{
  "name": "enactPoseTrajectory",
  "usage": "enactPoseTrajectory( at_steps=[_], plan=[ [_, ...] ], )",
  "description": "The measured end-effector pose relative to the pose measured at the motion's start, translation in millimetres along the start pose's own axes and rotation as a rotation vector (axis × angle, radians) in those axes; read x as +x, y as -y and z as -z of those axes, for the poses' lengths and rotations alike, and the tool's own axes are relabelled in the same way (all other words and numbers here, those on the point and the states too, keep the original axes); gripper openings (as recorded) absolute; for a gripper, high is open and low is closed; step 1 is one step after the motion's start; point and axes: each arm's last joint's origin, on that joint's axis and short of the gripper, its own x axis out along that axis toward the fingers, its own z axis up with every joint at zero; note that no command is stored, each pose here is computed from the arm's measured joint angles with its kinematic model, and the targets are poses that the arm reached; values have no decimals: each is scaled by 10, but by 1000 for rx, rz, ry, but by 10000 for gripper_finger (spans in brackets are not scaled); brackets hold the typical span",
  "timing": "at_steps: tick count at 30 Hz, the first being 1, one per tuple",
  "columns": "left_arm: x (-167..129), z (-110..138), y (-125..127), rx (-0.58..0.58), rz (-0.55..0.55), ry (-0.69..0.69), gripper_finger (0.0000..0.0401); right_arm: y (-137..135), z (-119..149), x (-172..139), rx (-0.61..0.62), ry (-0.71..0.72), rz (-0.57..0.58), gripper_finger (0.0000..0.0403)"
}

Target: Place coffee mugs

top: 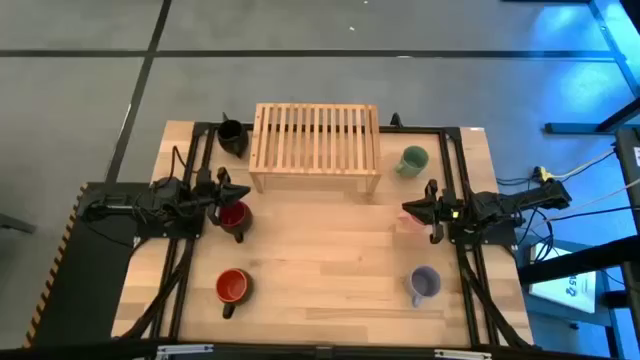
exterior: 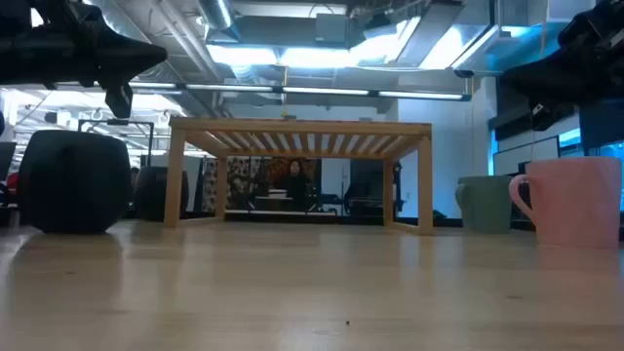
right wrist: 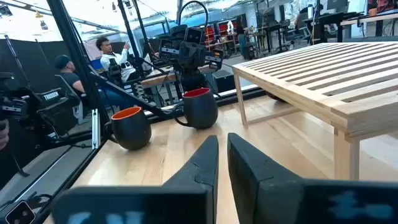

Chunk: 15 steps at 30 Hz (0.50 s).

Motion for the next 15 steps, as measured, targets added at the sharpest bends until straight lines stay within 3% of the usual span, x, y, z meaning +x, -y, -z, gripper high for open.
enactPoseTrajectory(
  at_steps=[6, 10, 15],
  plan=[
    [-1, -33, 12, -1, -5, 12, 5, 4, -3, 0, 0, 5, 17, 24],
    [23, -233, 103, 2, -2, 33, 1, 10, -5, 0, 1, 9, 35, 24],
    [129, -511, 242, 35, -85, -129, 1, 18, -8, -1, 1, 17, 66, 24]
  ],
)
